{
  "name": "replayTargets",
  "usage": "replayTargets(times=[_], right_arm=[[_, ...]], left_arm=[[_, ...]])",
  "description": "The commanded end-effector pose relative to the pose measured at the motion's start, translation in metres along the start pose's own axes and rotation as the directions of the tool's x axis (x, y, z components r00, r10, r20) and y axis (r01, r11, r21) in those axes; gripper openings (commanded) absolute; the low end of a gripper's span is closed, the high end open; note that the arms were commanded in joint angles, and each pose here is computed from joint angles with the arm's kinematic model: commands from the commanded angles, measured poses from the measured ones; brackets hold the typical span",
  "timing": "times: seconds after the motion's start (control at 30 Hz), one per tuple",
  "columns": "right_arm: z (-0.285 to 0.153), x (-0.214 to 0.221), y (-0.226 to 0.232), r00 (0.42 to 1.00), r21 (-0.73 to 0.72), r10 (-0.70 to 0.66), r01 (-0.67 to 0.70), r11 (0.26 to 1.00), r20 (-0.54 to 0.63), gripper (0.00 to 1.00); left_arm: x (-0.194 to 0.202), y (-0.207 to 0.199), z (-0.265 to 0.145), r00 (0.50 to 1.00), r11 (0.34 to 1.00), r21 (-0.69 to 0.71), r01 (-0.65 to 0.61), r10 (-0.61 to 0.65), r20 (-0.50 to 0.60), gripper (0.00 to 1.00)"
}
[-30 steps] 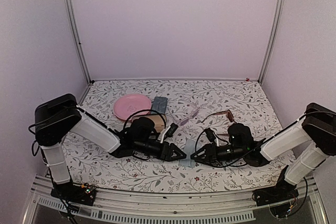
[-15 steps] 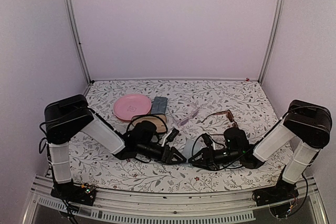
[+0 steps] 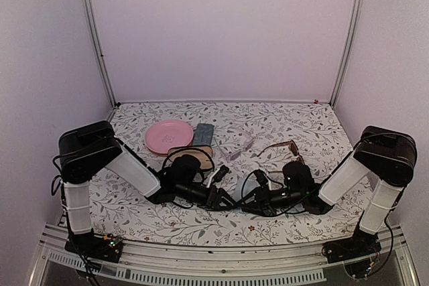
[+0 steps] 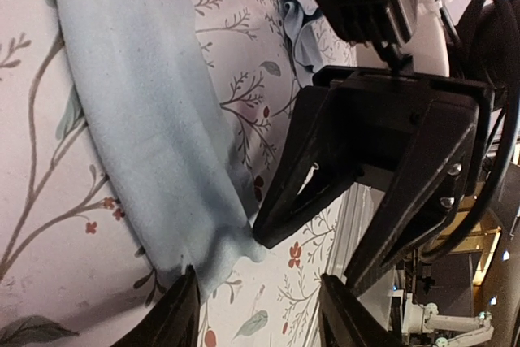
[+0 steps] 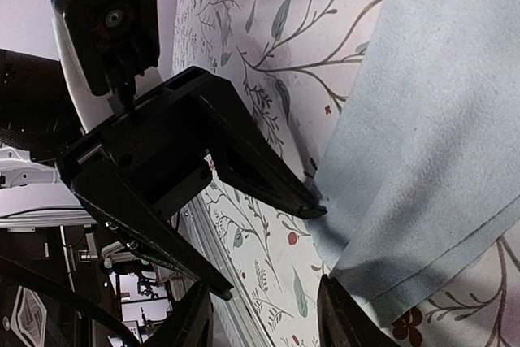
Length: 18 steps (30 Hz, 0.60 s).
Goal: Organize the sunglasses
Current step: Smooth out the folded cleaning cloth at the center of the board.
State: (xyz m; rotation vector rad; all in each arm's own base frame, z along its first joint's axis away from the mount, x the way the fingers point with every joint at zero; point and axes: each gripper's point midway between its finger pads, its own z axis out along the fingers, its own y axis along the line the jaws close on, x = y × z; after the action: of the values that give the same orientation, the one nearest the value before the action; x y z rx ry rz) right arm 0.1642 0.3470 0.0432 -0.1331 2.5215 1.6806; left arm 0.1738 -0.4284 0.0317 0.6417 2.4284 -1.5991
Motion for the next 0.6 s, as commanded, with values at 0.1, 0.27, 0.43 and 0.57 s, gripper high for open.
replayTargets(times=[0.1,0.27,0.43,0.57], right_arm=[[0.006,-0.005,-0.001,1.0,-0.007,0.017,-0.017,1.0,-0.002,0.46],[0.005,-0.005,-0.007,0.999,0.016,0.033,-0.033,0.999,-0.002,0.45],[0.003,-0.003,-0.013,0.999,0.042,0.043,-0.043,0.998,0.005,0.45],[0.003,-0.004,-0.016,0.999,0.057,0.047,-0.048,0.997,0.007,0.45]], left_arm=[[0.0,0.014,-0.001,1.0,0.999,-0.049,0.025,-0.025,0.004,0.52],[0.001,0.016,-0.002,1.0,0.998,-0.058,0.026,-0.026,0.004,0.52],[0.002,0.018,-0.002,1.0,0.998,-0.062,0.027,-0.027,0.003,0.52],[0.002,0.018,-0.002,1.0,0.998,-0.062,0.026,-0.026,0.003,0.51]])
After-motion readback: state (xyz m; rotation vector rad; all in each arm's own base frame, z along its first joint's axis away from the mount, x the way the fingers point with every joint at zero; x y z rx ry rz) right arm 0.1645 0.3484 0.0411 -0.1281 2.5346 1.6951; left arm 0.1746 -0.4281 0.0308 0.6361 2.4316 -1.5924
